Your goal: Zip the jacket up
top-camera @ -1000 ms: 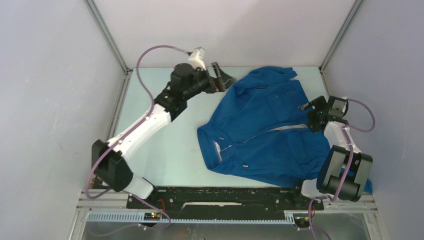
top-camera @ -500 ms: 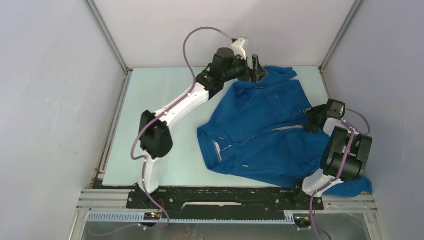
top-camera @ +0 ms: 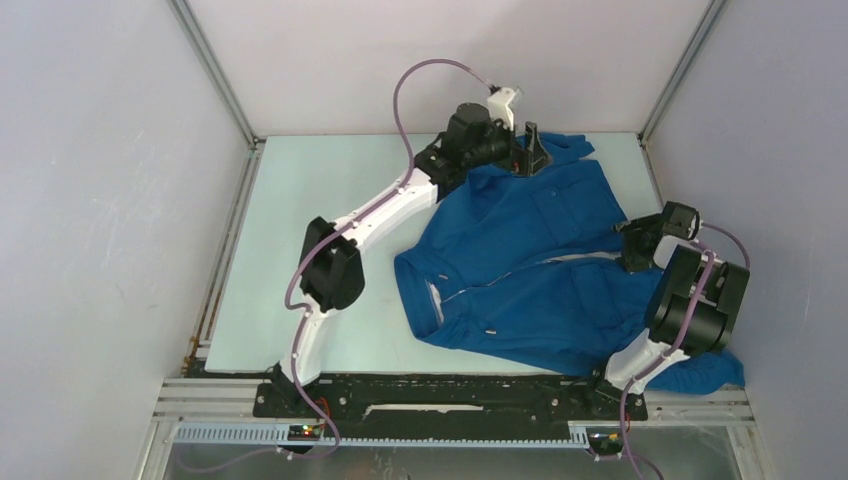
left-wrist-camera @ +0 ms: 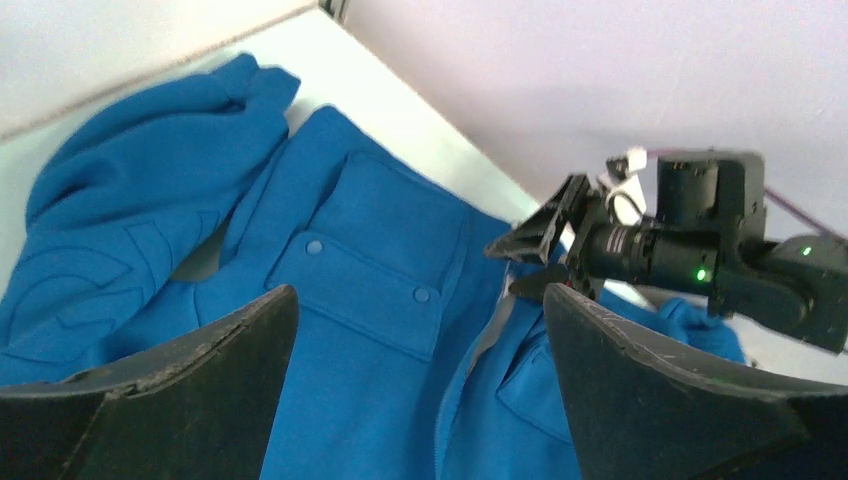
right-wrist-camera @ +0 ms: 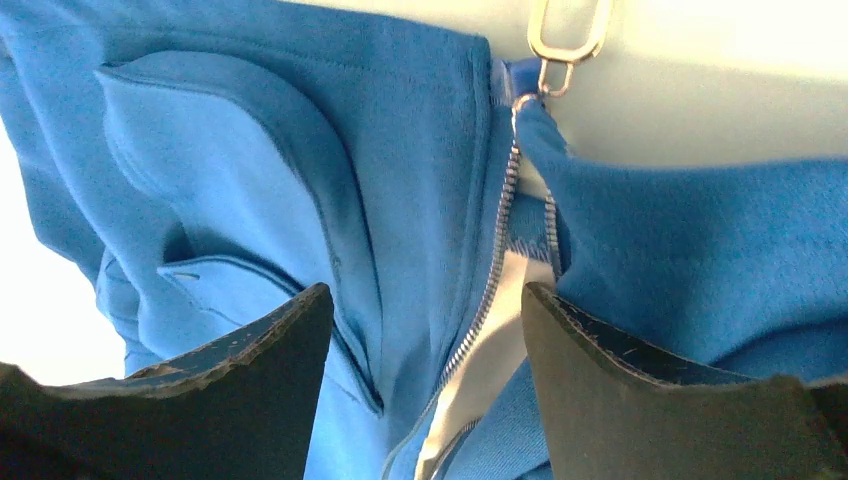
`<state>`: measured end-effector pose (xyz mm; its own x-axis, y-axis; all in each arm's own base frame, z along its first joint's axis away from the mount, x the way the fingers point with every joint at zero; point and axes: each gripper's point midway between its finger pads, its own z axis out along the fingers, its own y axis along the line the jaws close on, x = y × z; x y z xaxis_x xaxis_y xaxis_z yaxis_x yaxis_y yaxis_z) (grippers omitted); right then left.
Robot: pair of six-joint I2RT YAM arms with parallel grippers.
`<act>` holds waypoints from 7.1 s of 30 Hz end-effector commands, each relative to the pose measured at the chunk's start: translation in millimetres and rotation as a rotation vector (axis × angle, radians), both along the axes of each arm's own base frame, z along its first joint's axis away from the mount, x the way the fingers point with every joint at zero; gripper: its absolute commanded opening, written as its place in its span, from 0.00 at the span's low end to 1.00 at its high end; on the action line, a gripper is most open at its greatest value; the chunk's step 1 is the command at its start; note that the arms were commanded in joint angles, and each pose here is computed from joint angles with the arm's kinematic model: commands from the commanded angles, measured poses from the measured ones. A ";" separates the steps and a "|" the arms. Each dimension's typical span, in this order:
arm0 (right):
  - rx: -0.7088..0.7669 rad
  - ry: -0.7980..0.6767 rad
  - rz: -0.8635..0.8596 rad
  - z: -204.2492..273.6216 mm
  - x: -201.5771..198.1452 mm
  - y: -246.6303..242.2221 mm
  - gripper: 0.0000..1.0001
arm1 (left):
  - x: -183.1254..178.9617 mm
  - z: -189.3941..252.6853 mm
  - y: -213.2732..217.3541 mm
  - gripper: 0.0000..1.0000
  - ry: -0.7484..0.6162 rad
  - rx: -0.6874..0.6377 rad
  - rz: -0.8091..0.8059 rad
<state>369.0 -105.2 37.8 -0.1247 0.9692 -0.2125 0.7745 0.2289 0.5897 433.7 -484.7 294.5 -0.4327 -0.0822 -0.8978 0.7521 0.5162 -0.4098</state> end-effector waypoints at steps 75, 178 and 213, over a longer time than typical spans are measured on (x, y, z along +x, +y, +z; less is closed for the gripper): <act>0.187 -0.186 0.690 55.5 58.8 129.3 0.37 | -39.3 -155.8 -94.3 0.98 0.277 0.084 -0.137; 0.200 -0.467 1.328 111.7 90.9 126.2 0.00 | -23.6 -44.2 -35.5 0.71 0.055 0.070 -0.112; 0.245 -0.556 1.372 134.8 85.8 146.3 0.00 | 9.3 -100.6 -77.9 0.57 -0.002 -0.055 -0.259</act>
